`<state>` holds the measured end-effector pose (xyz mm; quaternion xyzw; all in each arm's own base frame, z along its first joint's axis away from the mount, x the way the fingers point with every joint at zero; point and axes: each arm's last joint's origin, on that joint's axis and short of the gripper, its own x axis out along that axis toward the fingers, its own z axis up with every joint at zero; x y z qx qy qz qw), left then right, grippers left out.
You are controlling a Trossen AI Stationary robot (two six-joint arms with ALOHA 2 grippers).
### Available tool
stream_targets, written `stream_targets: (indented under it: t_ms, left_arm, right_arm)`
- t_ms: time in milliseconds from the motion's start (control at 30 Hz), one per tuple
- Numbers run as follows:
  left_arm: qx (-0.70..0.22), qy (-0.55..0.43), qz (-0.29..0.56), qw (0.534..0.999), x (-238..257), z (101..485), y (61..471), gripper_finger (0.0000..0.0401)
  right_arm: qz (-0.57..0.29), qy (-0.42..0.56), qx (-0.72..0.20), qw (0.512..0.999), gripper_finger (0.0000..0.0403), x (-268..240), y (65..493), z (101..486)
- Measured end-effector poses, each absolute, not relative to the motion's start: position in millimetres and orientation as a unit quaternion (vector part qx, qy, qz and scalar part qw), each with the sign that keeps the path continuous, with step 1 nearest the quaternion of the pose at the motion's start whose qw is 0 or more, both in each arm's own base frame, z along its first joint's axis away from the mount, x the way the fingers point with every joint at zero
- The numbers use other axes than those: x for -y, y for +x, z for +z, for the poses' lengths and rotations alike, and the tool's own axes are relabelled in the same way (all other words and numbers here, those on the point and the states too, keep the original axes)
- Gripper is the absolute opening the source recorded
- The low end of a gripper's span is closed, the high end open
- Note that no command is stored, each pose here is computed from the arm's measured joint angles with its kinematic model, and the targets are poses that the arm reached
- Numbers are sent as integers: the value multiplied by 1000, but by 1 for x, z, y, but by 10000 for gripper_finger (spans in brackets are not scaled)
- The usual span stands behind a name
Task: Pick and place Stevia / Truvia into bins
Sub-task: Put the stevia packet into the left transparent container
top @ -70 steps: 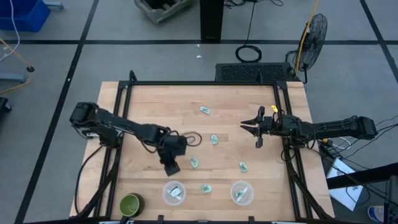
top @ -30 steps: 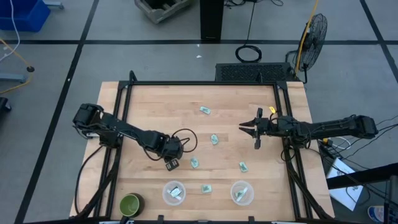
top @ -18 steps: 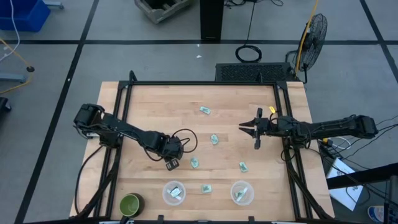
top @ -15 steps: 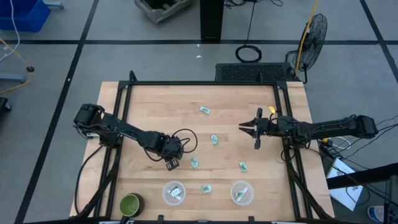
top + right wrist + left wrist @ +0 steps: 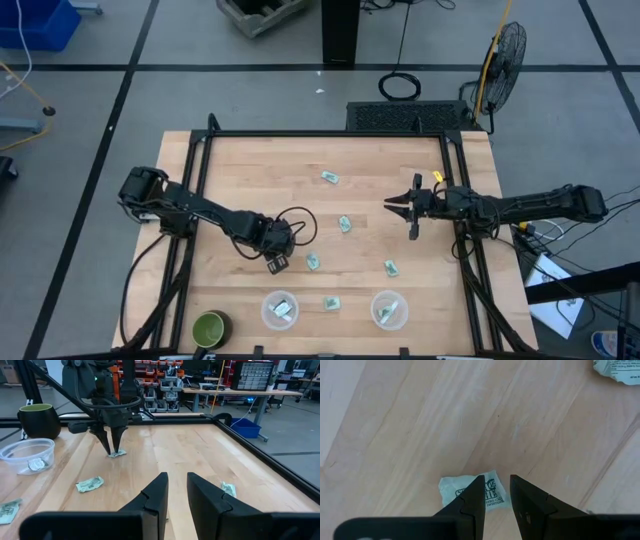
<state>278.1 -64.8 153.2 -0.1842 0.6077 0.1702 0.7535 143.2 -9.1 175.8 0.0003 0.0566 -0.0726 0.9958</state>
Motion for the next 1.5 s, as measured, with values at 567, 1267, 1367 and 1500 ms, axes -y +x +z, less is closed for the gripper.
stream_targets:
  t_ms: [567,1267,1367,1500]
  left_arm:
    - [-631,-166,174,738,66,137,281,93]
    - [-639,-143,120,746,70,143,284,22]
    - [-639,-149,104,747,72,146,287,12]
    - [-648,-155,86,741,78,158,291,8]
  right_arm:
    - [-74,25,-60,995,63,9,143,175]
    - [-74,24,-61,995,63,9,143,175]
    - [-74,24,-61,995,63,9,143,175]
    - [-74,24,-61,995,63,9,143,175]
